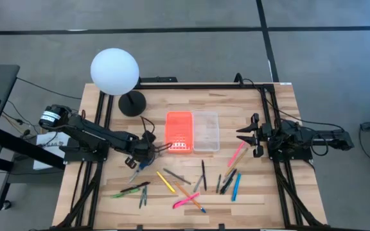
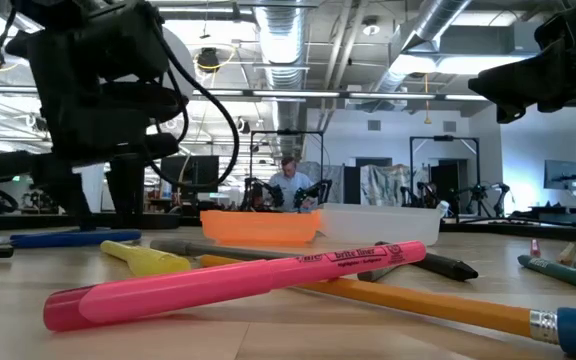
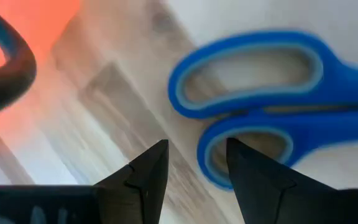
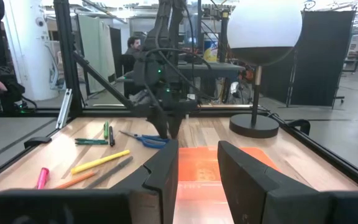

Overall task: Pick & place school supplies into a supply box
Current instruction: Put the scissors into the orange supply box

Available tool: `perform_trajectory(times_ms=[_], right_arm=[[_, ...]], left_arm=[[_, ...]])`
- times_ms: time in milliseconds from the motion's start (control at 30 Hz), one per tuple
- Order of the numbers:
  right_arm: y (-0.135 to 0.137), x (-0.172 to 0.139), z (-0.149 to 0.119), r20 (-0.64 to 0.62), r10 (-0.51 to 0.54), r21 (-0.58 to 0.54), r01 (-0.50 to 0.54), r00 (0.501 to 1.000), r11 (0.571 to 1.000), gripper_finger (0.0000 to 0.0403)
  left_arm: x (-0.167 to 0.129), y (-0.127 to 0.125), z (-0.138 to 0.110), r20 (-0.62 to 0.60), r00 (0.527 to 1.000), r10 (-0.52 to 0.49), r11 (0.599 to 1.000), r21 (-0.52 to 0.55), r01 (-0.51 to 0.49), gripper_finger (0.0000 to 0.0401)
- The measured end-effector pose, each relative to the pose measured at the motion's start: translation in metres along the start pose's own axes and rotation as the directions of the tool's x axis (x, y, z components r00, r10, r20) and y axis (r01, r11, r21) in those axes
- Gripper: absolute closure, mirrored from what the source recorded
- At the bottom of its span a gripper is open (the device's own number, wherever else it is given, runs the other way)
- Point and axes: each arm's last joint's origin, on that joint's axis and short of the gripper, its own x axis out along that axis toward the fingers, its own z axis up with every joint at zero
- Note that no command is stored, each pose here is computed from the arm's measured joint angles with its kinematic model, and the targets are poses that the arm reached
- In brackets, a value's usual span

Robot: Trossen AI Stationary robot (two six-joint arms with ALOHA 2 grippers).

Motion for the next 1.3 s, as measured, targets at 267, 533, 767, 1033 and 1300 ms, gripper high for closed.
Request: perform_trajectory(times_ms=[267, 533, 767, 1033, 1300], right_arm=[[0.0, 0.0, 0.0, 0.0, 0.0, 0.0, 0.0, 1.0, 1.0, 0.0295], [0.0, 0.0, 0.0, 0.0, 0.0, 0.0, 0.0, 1.0, 1.0, 0.0295], [0.0, 0.0, 0.0, 0.0, 0.0, 0.0, 0.0, 1.0, 1.0, 0.0295], [0.0, 0.0, 0.0, 0.0, 0.0, 0.0, 0.0, 1.0, 1.0, 0.0295], [0.0, 0.0, 0.0, 0.0, 0.0, 0.0, 0.0, 1.0, 1.0, 0.0295]], left_arm=[[0.005, 0.008, -0.013, -0.062, 0.998, -0.016, 0.881, -0.473, -0.015, 0.0244], [0.006, 0.01, -0.023, -0.13, 0.99, -0.06, 0.639, -0.767, -0.063, 0.0244], [0.006, 0.011, -0.031, -0.151, 0.975, -0.164, 0.383, -0.92, -0.078, 0.0283], [0.005, 0.012, -0.043, -0.218, 0.946, -0.238, 0.144, -0.972, -0.188, 0.0353], [0.005, 0.012, -0.044, -0.228, 0.944, -0.24, 0.112, -0.972, -0.206, 0.0374]])
